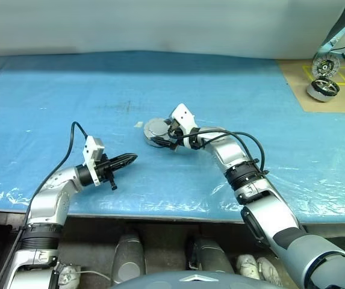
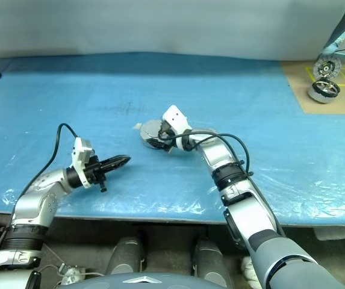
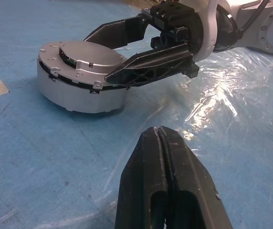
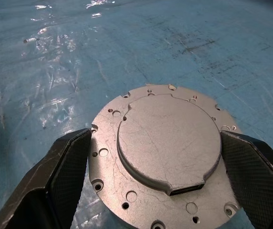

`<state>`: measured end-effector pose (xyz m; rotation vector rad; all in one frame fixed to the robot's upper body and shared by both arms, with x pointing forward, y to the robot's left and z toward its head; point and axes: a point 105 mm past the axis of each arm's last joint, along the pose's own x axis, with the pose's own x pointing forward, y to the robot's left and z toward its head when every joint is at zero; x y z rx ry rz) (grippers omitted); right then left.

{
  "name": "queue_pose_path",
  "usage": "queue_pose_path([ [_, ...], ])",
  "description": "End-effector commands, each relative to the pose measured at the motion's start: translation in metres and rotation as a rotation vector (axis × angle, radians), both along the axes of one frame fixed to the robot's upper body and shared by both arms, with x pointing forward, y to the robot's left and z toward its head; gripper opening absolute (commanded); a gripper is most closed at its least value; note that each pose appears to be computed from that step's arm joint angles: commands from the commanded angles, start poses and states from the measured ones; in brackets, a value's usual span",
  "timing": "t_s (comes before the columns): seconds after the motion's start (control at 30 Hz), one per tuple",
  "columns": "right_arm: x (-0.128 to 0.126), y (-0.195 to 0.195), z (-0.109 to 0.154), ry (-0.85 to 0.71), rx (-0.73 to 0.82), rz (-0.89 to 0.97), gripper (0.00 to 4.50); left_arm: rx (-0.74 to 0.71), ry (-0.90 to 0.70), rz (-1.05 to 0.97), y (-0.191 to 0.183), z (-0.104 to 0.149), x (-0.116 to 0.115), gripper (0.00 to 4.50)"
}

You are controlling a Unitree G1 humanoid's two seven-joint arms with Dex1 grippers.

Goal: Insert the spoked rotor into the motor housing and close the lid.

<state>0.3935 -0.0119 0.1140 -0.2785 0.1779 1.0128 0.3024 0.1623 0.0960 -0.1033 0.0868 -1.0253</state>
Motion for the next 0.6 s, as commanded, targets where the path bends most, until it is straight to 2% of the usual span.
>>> queue_pose_path([
  [0.03,-0.0017,0.0029,0.0069,-0.017,0.020,0.012,4.47,-0.006,-0.043,-0.019,-0.0002,0.0098,0.0005,0.04],
  [0.43,-0.0035,0.0094,0.0040,0.003,0.031,0.023,4.47,0.026,-0.046,-0.001,0.0048,0.0025,-0.0027,0.04],
  [0.53,-0.0043,0.0110,0.0045,0.008,0.039,0.026,3.61,0.023,-0.045,0.005,0.0055,0.0019,-0.0025,0.04],
  [0.6,-0.0046,0.0120,0.0044,0.015,0.047,0.023,2.85,0.024,-0.045,0.008,0.0057,0.0016,-0.0027,0.04],
])
